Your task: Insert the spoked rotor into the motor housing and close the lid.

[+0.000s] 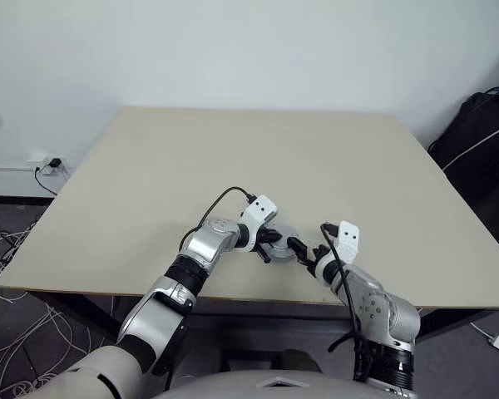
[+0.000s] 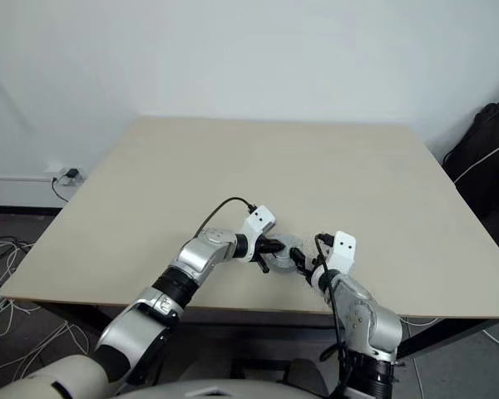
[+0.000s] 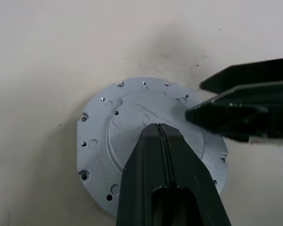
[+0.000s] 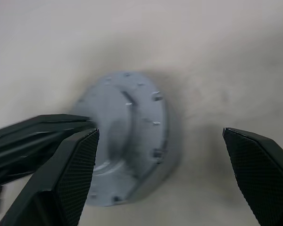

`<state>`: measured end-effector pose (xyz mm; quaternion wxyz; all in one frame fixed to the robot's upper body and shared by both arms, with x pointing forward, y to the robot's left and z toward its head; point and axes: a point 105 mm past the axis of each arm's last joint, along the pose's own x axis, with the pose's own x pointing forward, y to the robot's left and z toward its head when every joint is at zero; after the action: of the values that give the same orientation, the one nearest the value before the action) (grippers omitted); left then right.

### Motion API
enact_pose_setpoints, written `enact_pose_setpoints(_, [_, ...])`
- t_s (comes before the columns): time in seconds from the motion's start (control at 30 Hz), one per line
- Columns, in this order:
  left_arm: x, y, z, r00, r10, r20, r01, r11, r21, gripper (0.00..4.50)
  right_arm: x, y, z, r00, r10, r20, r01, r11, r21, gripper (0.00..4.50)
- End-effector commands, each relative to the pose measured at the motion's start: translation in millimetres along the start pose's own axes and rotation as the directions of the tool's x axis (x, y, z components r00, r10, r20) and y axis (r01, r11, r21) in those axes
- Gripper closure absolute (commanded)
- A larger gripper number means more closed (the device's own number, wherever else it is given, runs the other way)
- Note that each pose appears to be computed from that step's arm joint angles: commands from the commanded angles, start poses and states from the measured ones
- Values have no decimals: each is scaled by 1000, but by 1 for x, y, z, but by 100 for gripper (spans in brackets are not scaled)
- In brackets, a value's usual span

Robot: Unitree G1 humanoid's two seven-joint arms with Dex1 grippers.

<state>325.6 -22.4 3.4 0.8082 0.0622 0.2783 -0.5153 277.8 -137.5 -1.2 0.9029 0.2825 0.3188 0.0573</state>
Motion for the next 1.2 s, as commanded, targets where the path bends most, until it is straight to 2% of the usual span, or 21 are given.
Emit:
enact_pose_setpoints(0.03, [0,-1,-6,1000,2,-25,-2,1000,-1,450,8,18,6,997,71,21,-72,996,61,3])
enact_pose_setpoints(0.27, [-2,1,-8,1000,8,-25,-8,1000,-6,450,18,16,10,997,58,53,-65,988,142,3])
enact_pose_setpoints(0.37, [-5,4,-12,999,18,-29,-18,1000,-12,450,21,14,11,996,60,60,-72,970,234,3])
enact_pose_setpoints(0.5, [-11,9,-18,999,38,-39,-39,999,-26,450,23,18,5,994,105,28,-108,938,330,3])
enact_pose_setpoints(0.73, [-21,16,-27,997,71,-44,-73,996,-52,450,22,29,0,973,229,25,-210,833,512,3])
enact_pose_setpoints(1.2, [-27,19,-33,995,90,-51,-94,993,-73,450,23,49,-19,931,362,-40,-272,765,584,3])
